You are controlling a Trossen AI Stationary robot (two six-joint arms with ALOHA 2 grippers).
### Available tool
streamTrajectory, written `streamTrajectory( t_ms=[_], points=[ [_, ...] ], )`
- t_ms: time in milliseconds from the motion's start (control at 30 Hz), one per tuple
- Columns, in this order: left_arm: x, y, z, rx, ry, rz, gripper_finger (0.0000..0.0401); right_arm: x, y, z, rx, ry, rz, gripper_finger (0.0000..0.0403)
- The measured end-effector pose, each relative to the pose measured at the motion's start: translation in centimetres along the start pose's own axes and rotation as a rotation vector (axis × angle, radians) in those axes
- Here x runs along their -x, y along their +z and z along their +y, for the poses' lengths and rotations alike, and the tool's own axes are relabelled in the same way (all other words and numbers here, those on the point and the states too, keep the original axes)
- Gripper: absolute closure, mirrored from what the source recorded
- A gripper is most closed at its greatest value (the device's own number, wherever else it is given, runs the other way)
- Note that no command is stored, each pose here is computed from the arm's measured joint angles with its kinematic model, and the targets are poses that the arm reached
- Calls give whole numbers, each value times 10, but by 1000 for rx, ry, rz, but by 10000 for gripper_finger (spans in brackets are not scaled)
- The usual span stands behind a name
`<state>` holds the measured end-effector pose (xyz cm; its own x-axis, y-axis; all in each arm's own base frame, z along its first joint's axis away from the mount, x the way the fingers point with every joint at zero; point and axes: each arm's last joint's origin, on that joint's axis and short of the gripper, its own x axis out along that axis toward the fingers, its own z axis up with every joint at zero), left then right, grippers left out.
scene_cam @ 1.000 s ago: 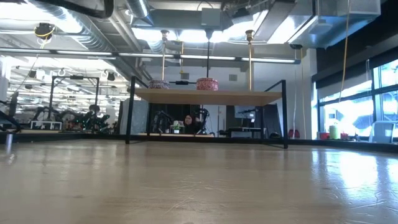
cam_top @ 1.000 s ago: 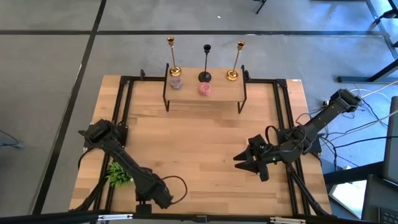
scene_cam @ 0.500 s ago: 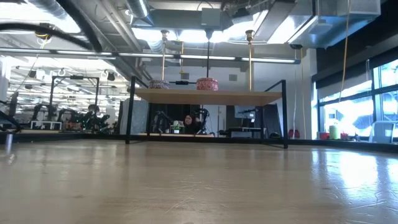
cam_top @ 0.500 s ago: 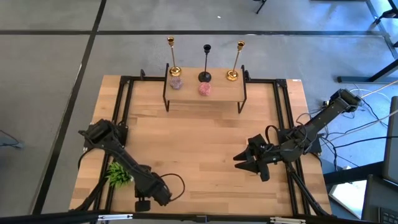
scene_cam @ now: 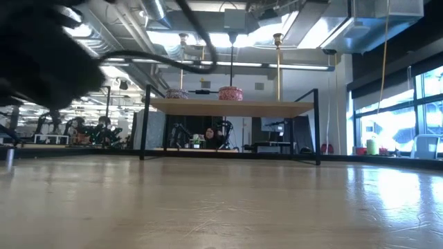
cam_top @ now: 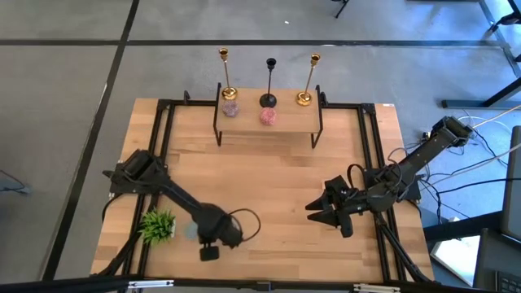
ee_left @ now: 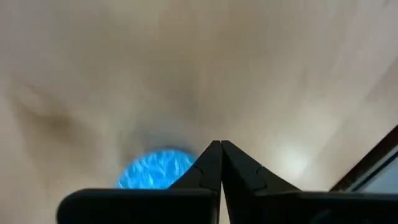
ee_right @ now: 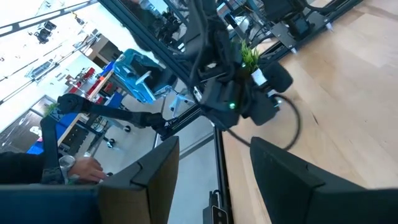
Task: Pick & Place candle stick holders
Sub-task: Put the blue scented candle on the shelf
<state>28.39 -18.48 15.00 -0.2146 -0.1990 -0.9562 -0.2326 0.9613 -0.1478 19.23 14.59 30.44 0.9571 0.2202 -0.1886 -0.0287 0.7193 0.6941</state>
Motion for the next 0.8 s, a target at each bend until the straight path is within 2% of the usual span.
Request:
streamTrajectory(
  t_ms=[67, 133, 200, 267, 467, 633, 800],
  points=[
    [7, 7, 4, 10, -14, -7, 400, 0, 0, 0, 0, 0, 0, 201],
    [16, 11, 3, 0, -77, -1, 400, 0, 0, 0, -3, 0, 0, 201],
    [24, 10, 1, -1, -146, 27, 400, 0, 0, 0, -9, 0, 0, 201],
    [30, 4, -2, -4, -168, 49, 400, 0, 0, 0, -12, 3, 3, 201],
    [30, -22, -6, -32, -75, 145, 400, 2, -3, 3, -6, 13, 11, 201],
    [27, -29, -10, -57, -18, 125, 400, 2, -3, 3, 2, 13, 11, 201],
    [21, -34, -7, -43, 11, 161, 400, 2, -3, 3, 2, 12, 8, 201]
  ],
)
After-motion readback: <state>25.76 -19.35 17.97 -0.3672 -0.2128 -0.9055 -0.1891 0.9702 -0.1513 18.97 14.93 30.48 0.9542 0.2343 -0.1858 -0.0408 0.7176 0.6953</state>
